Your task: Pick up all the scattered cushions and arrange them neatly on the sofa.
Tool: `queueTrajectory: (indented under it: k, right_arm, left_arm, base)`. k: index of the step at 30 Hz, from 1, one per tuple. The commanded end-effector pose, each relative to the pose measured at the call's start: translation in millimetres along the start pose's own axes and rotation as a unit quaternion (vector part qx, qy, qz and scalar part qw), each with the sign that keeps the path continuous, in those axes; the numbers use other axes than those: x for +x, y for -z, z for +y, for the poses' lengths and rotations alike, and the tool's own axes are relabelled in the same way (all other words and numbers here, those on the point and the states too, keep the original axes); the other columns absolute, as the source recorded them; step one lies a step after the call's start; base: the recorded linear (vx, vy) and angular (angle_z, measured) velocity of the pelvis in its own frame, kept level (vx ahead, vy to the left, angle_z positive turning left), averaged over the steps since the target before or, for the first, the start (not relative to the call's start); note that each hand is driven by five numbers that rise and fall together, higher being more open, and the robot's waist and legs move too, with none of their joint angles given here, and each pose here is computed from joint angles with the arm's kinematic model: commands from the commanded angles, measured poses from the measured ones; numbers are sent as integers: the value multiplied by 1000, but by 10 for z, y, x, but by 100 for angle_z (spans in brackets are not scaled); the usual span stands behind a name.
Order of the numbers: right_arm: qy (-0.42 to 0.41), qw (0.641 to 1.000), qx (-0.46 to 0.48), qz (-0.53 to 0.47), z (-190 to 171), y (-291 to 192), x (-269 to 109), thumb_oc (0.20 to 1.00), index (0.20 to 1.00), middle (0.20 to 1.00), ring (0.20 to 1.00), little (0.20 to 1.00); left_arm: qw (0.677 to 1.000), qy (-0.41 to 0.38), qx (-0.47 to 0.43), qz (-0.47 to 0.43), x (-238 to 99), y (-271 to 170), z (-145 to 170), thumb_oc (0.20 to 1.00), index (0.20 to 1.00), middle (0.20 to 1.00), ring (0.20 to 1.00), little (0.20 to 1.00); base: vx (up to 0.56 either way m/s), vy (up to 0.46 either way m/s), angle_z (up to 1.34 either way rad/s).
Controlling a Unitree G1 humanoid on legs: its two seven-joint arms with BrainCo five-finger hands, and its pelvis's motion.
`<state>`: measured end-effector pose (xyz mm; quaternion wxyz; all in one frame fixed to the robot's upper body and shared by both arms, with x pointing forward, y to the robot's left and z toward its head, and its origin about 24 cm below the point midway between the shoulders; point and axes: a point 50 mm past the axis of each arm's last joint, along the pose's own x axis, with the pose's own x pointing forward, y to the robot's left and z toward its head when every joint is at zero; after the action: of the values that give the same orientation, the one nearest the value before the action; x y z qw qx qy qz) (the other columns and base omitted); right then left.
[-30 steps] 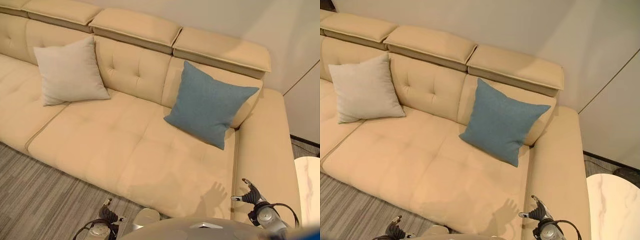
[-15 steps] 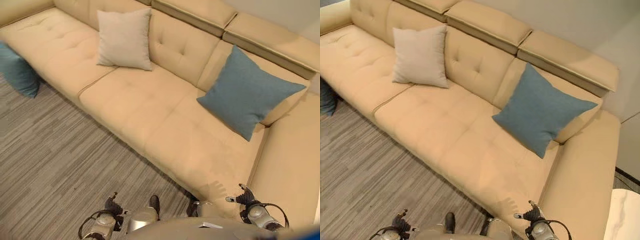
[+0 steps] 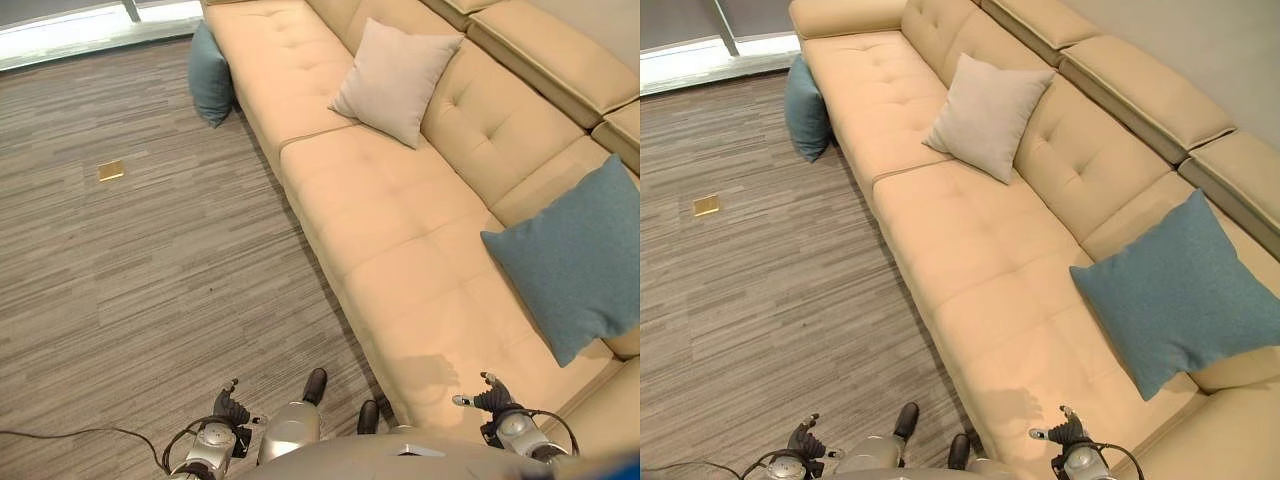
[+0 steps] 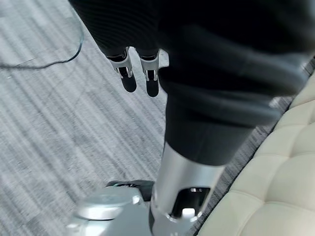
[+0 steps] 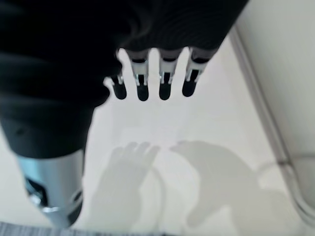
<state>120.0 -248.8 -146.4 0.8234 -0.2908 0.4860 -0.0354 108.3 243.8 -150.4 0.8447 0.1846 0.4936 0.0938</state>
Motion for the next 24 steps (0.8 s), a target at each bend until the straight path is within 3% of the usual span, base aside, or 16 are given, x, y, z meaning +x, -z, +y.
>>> queueTrajectory:
  k: [1,7,13,24]
  right_arm:
    - [21,999,25,7,-114,-7,27,1000,1000,1000,1000,1000]
    - [1,1000,5,22,18,28,7,1000,1000,1000,1000,1000]
    - [-13,1000,-9,-22,117,-239,28,1000,1000,1000,1000,1000]
    - [-18,999,-23,28,114,76,-23,1000,1000,1000,1000,1000]
  left_arm:
    - [1000,-11,10,-24,37,-137,66,1000,1000,1000,1000,1000]
    - [1000,-13,15,-1,19,-4,116,1000,1000,1000,1000,1000]
    - [999,-48,-4,-6,48,-47,342,1000,1000,1000,1000,1000]
    - [1000,-17,18,-18,51,-111,181,1000,1000,1000,1000,1000]
  base:
    - [72,55,147]
    - [140,101,37]
    - [123,202,14]
    - [277,-16,63]
